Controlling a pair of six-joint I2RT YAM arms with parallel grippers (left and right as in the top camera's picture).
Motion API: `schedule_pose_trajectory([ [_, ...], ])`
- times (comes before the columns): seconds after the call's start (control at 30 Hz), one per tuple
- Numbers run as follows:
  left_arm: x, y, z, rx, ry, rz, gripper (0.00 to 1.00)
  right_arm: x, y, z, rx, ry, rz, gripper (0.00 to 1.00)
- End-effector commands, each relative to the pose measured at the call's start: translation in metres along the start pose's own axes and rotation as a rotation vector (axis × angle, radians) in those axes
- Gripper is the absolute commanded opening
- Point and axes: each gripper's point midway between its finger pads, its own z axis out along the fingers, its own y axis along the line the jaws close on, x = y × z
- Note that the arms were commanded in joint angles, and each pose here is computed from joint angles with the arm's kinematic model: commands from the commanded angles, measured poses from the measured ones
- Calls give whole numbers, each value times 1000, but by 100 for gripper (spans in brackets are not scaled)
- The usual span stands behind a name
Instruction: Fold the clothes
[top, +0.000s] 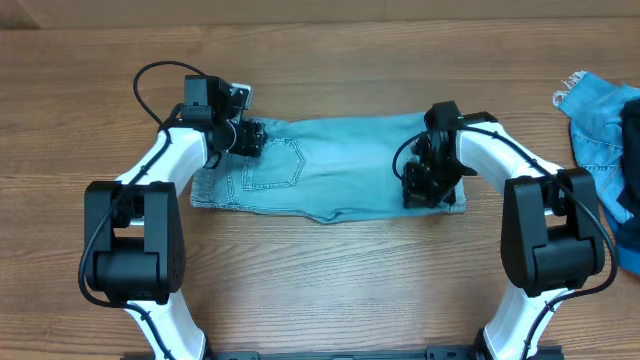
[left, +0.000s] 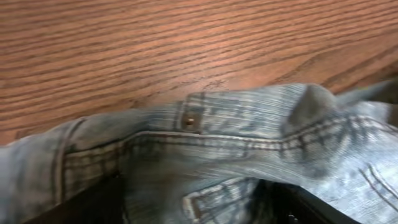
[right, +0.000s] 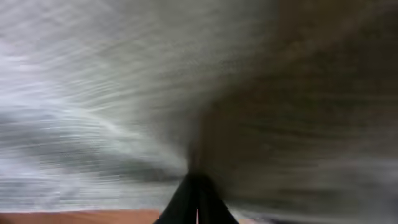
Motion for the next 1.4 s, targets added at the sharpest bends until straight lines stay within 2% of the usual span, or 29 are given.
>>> schedule_pose_trajectory([
  [0.0, 2, 17, 2, -69, 11, 10, 80, 8, -36, 0, 193, 3, 55, 4],
  [0.1, 2, 23, 1, -77, 8, 1, 80, 1, -36, -1, 198, -28, 68, 4],
  [0.2, -10, 9, -5, 6, -29, 6, 78, -15, -26, -15, 163, -126, 43, 4],
  [0.37, -55, -42, -32, 179, -129, 64, 75, -37, 24, -60, -58, -318, -71, 5],
  [0.47, -58, -81, -31, 208, -112, 142, 68, -35, 40, -66, -142, -320, -122, 5],
  [0.53, -54, -94, -25, 171, -95, 177, 60, -31, 47, -65, -176, -304, -158, 4],
  [0.57, -49, -104, -21, 152, -75, 197, 49, -29, 51, -66, -198, -296, -166, 4],
  [0.6, -44, -113, -17, 149, -54, 205, 23, -29, 53, -66, -213, -294, -169, 4],
  [0.63, -40, -120, -15, 154, -43, 215, 4, -28, 57, -67, -233, -290, -174, 4],
  [0.77, -29, -135, -12, 143, -2, 171, 4, -28, 88, -69, -326, -299, -174, 4],
  [0.83, -25, -135, -10, 120, 10, 180, 4, -31, 100, -65, -316, -316, -100, 4],
  [1.03, -7, -130, 2, 100, 74, 225, 4, -17, 148, -36, -248, -340, -107, 4],
  [1.37, -12, -120, 17, 52, 48, 293, 4, 11, 151, 29, -160, -167, -82, 4],
])
